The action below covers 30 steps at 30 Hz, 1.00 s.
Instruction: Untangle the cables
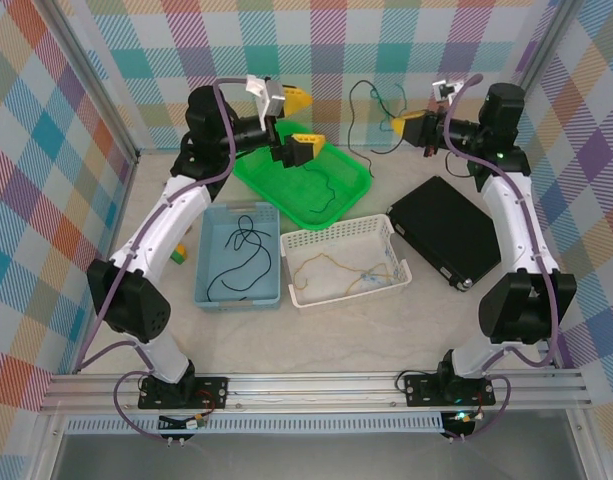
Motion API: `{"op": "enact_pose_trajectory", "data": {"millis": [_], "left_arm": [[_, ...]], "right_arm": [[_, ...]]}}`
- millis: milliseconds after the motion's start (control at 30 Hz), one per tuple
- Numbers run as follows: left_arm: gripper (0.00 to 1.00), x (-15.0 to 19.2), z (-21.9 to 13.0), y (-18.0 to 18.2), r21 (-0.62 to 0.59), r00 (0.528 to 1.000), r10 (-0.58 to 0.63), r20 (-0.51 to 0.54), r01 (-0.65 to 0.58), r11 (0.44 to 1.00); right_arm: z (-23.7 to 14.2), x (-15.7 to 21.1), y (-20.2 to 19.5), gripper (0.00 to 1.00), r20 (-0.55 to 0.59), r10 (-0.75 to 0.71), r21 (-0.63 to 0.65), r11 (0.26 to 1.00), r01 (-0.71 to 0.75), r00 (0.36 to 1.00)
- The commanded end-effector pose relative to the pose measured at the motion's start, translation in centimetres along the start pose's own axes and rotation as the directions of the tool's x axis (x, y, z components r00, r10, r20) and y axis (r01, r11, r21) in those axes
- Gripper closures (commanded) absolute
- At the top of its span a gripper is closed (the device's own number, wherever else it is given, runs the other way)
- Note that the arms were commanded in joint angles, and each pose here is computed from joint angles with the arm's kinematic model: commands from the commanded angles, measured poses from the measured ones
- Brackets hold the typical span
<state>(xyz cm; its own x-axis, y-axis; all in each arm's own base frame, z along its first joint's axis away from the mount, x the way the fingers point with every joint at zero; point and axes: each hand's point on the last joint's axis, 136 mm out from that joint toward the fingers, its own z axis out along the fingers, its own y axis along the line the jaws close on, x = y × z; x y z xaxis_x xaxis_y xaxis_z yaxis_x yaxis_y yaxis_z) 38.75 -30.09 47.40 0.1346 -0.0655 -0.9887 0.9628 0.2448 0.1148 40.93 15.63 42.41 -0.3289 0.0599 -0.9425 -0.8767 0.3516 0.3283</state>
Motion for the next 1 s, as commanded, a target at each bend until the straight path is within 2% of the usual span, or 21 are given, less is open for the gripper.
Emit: {"op": "enact_pose_trajectory", "data": {"millis": [0, 267, 400, 533, 567, 767, 800, 967], "left_arm": [[0.02, -3.0, 0.2, 0.5, -0.006, 0.984, 0.158, 0.088, -0.158, 0.987], [0.19, -1.8, 1.8, 1.1, 0.060, 0.985, 0.144, 0.090, -0.150, 0.987], [0.21, -0.9, 2.3, 1.2, 0.074, 0.989, 0.125, 0.078, -0.131, 0.989], [0.31, -0.5, 2.4, 0.5, 0.119, 0.992, 0.104, 0.066, -0.111, 0.987], [0.35, -0.4, 2.5, 0.5, 0.122, 0.993, 0.099, 0.063, -0.106, 0.987], [0.83, -0.8, 2.3, 0.7, 0.095, 0.993, 0.106, 0.052, -0.111, 0.989], [1.00, -1.1, 2.2, 0.9, 0.077, 0.992, 0.110, 0.054, -0.114, 0.991], [1.00, -3.0, 1.6, 3.4, -0.104, 0.993, 0.101, 0.053, -0.095, 0.990]], "right_arm": [[0.4, 0.2, 2.7, 1.00, -0.020, -0.118, -0.138, 0.984, 0.114, 0.993], [1.4, 0.8, 4.8, 1.00, -0.024, -0.179, -0.228, 0.959, 0.169, 0.984], [1.9, 1.0, 5.8, 1.00, -0.022, -0.198, -0.267, 0.946, 0.185, 0.980], [2.3, 1.0, 5.9, 1.00, -0.025, -0.197, -0.272, 0.945, 0.183, 0.980], [2.4, 1.0, 6.0, 1.00, -0.026, -0.195, -0.274, 0.945, 0.181, 0.980], [2.9, 0.5, 5.1, 1.00, -0.035, -0.137, -0.243, 0.962, 0.124, 0.990], [3.1, 0.5, 4.7, 1.00, -0.037, -0.117, -0.228, 0.968, 0.106, 0.992], [3.7, -0.1, 2.6, 0.90, -0.025, -0.006, -0.180, 0.984, 0.001, 1.000]]}}
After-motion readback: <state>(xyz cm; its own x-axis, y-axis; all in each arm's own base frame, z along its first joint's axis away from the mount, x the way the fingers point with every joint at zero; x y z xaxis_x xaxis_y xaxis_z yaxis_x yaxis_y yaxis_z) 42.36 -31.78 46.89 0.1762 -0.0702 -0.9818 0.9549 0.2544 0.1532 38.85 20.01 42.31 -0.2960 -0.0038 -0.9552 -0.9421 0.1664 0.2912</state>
